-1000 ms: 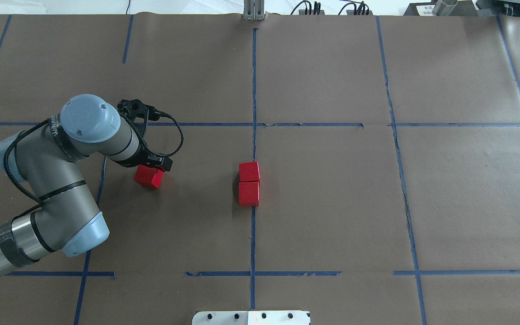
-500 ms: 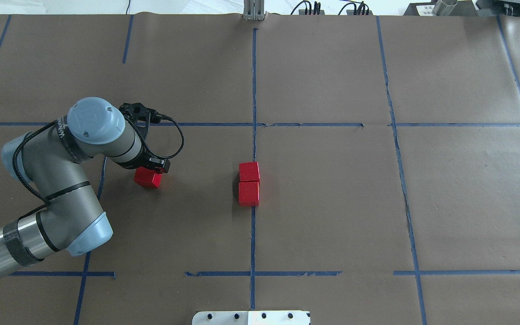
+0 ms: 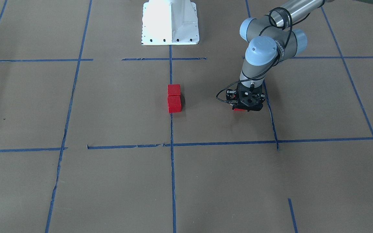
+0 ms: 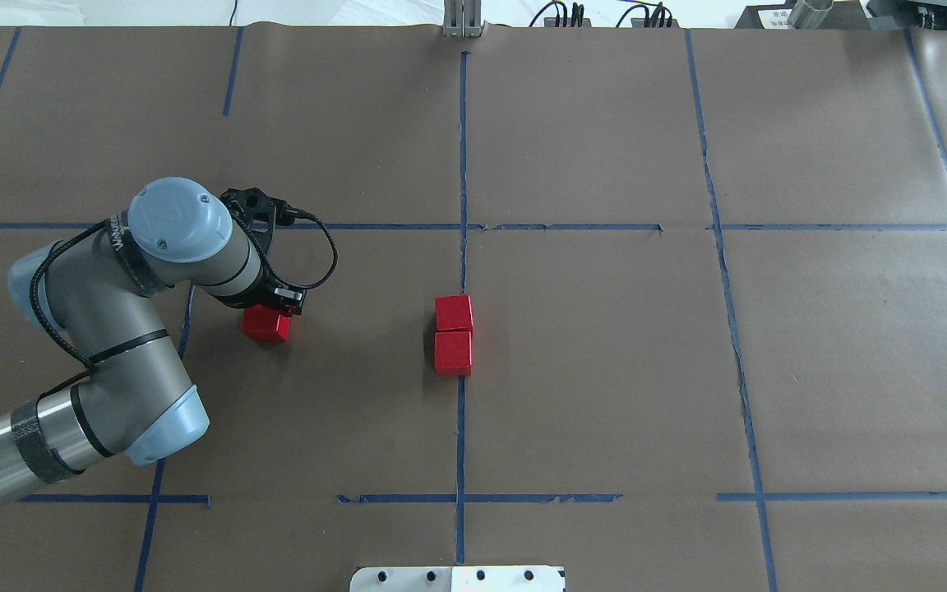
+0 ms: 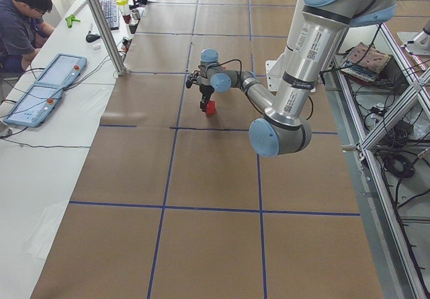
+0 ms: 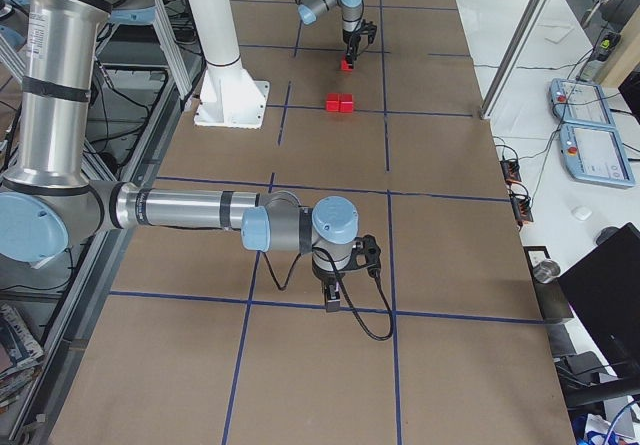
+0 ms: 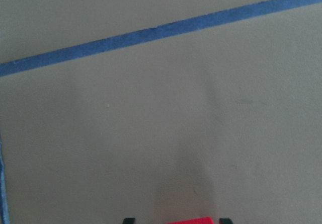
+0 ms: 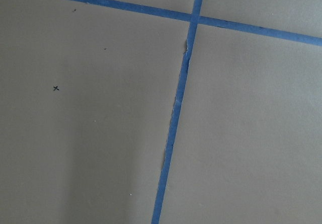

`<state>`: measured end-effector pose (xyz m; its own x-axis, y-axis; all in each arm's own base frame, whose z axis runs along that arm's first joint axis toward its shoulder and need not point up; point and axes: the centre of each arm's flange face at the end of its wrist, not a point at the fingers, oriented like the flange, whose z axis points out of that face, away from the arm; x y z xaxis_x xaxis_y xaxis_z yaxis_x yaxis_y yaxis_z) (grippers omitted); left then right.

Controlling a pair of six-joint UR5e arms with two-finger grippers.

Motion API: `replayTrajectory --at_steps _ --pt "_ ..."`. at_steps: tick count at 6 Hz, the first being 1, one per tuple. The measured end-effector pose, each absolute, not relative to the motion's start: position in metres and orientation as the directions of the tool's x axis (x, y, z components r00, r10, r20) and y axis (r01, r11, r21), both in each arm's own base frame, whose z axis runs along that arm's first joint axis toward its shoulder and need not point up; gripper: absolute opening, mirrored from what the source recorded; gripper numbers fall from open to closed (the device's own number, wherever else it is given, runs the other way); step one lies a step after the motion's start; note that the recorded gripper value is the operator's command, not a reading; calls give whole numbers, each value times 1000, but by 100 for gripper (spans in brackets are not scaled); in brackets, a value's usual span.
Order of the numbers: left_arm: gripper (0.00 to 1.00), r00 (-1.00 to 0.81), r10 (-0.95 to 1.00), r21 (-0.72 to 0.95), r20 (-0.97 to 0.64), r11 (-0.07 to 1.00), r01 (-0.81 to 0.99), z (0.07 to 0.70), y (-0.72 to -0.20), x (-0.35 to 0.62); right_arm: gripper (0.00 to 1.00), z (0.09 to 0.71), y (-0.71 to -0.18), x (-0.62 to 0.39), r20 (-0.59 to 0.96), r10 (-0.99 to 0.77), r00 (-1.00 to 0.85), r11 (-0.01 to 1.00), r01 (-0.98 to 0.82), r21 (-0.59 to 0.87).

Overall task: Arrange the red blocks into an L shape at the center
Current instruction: 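Carry the red cube with the left gripper beside the stacked pair and release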

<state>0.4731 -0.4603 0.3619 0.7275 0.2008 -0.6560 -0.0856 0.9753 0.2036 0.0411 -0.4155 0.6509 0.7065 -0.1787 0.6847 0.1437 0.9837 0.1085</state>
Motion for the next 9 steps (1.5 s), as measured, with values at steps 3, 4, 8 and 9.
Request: replayTrajectory --at_steps 3,4,8,9 --pt "34 653 -101 -40 -751 993 108 314 -473 452 100 650 -418 41 684 -178 707 984 142 110" --pt "34 600 -310 -182 -737 947 265 302 -475 445 100 650 -418 41 684 -178 707 984 142 110" --pt "34 62 -974 -674 -217 196 713 254 -463 492 100 649 -418 42 684 -183 706 983 144 115" --pt "35 -28 -993 -684 -111 56 727 246 -472 517 100 649 -418 42 684 -183 706 983 144 115"
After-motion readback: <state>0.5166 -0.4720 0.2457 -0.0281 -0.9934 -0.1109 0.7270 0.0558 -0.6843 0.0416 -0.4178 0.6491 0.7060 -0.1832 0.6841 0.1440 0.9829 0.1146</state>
